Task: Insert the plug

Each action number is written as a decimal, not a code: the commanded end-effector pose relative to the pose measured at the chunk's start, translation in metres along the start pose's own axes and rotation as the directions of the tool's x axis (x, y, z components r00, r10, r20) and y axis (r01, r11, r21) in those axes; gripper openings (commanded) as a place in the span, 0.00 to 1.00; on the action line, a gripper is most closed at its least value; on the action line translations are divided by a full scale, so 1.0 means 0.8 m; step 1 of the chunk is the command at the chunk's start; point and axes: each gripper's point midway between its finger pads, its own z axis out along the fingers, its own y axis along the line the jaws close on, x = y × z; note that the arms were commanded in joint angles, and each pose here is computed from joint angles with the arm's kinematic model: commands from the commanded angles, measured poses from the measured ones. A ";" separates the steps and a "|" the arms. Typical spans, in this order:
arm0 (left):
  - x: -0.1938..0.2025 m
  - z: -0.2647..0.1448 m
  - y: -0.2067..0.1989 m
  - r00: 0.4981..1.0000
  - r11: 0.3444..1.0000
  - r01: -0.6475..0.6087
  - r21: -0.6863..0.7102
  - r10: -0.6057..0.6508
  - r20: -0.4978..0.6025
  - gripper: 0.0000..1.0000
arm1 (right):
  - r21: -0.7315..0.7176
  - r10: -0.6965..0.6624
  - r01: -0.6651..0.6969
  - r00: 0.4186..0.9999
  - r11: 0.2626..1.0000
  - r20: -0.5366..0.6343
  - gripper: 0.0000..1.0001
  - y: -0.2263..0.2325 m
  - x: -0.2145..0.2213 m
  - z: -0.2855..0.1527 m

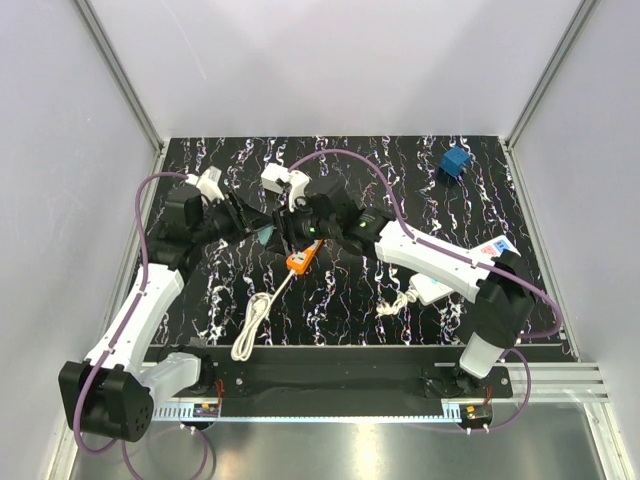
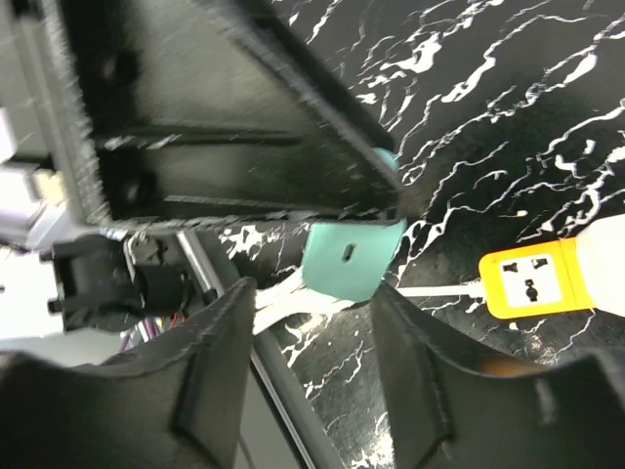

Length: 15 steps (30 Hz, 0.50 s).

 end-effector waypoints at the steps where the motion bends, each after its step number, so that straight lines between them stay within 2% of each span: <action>1: -0.005 0.003 -0.009 1.000 1.000 -0.009 0.030 0.009 0.027 0.00 | 0.012 0.012 -0.013 0.993 1.000 0.117 0.54 0.010 -0.045 0.003; 3: -0.004 0.004 -0.008 1.000 1.000 0.000 0.029 0.000 0.024 0.00 | 0.025 0.018 -0.022 0.993 0.999 0.120 0.49 0.006 -0.046 0.007; 9: -0.001 0.007 -0.009 1.000 0.999 0.015 0.033 -0.015 0.009 0.00 | 0.059 0.040 -0.047 0.992 0.997 0.121 0.48 -0.005 -0.042 0.016; 11: 0.002 0.008 -0.007 1.000 0.999 0.018 0.031 -0.018 0.003 0.00 | 0.065 0.042 -0.051 0.991 0.997 0.127 0.43 -0.007 -0.043 0.018; 12: 0.003 0.009 -0.005 1.000 0.999 0.020 0.027 -0.020 0.001 0.00 | 0.068 0.039 -0.048 0.991 0.996 0.127 0.37 -0.009 -0.042 0.020; 13: 0.005 0.009 -0.002 1.000 0.999 0.022 0.023 -0.022 0.000 0.04 | 0.070 0.045 -0.054 0.990 0.996 0.132 0.12 -0.010 -0.043 0.020; 14: 0.005 0.009 -0.003 1.000 0.999 0.021 0.024 -0.021 0.000 0.14 | 0.079 0.046 -0.057 0.990 0.995 0.131 0.00 -0.012 -0.041 0.021; 15: 0.005 0.009 -0.003 1.000 0.999 0.023 0.023 -0.023 0.002 0.37 | 0.092 0.052 -0.065 0.989 0.994 0.140 0.00 -0.015 -0.043 0.019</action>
